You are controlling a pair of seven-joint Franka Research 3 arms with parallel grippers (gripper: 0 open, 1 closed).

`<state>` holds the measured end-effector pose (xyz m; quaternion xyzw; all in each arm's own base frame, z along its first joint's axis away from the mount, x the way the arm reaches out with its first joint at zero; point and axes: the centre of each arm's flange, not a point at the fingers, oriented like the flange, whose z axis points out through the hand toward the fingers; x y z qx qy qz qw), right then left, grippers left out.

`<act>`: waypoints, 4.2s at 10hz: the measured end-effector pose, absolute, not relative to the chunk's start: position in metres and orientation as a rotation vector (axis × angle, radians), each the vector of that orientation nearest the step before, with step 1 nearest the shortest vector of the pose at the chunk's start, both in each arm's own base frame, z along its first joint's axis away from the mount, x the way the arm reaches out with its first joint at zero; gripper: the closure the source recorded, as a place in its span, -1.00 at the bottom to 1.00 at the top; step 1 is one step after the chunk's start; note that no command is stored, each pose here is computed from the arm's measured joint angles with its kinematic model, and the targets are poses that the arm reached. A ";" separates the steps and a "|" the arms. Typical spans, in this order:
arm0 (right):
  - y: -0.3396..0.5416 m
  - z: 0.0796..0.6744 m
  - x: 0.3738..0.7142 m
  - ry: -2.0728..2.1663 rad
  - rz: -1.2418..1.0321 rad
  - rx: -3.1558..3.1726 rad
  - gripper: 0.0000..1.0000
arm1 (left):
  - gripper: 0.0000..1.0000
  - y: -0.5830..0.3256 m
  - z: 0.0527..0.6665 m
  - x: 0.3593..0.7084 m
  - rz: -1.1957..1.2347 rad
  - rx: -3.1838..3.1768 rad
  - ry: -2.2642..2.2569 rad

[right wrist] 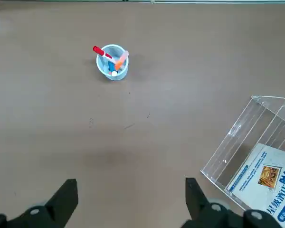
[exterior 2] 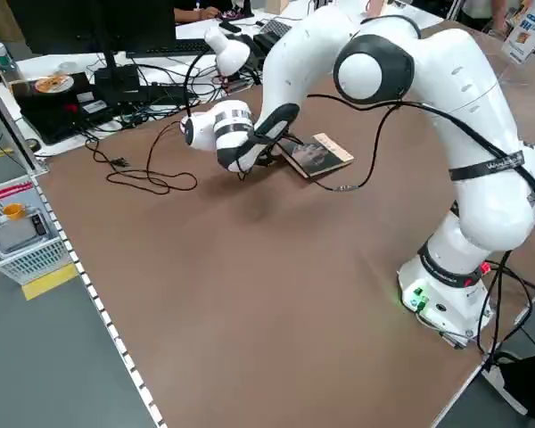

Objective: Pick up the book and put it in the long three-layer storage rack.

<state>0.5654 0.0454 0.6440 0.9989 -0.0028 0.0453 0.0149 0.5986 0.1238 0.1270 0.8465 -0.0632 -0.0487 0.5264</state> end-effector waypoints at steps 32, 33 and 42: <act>0.045 0.626 0.562 0.013 0.028 3.163 -1.00 | 0.96 0.096 0.101 0.602 -0.124 1.978 -0.117; 0.046 0.626 0.562 0.012 0.026 3.178 -1.00 | 0.96 0.096 0.102 0.602 -0.129 1.977 -0.112; 0.046 0.622 0.559 0.009 -0.029 3.209 -1.00 | 0.96 0.055 0.173 0.647 -0.235 1.892 -0.103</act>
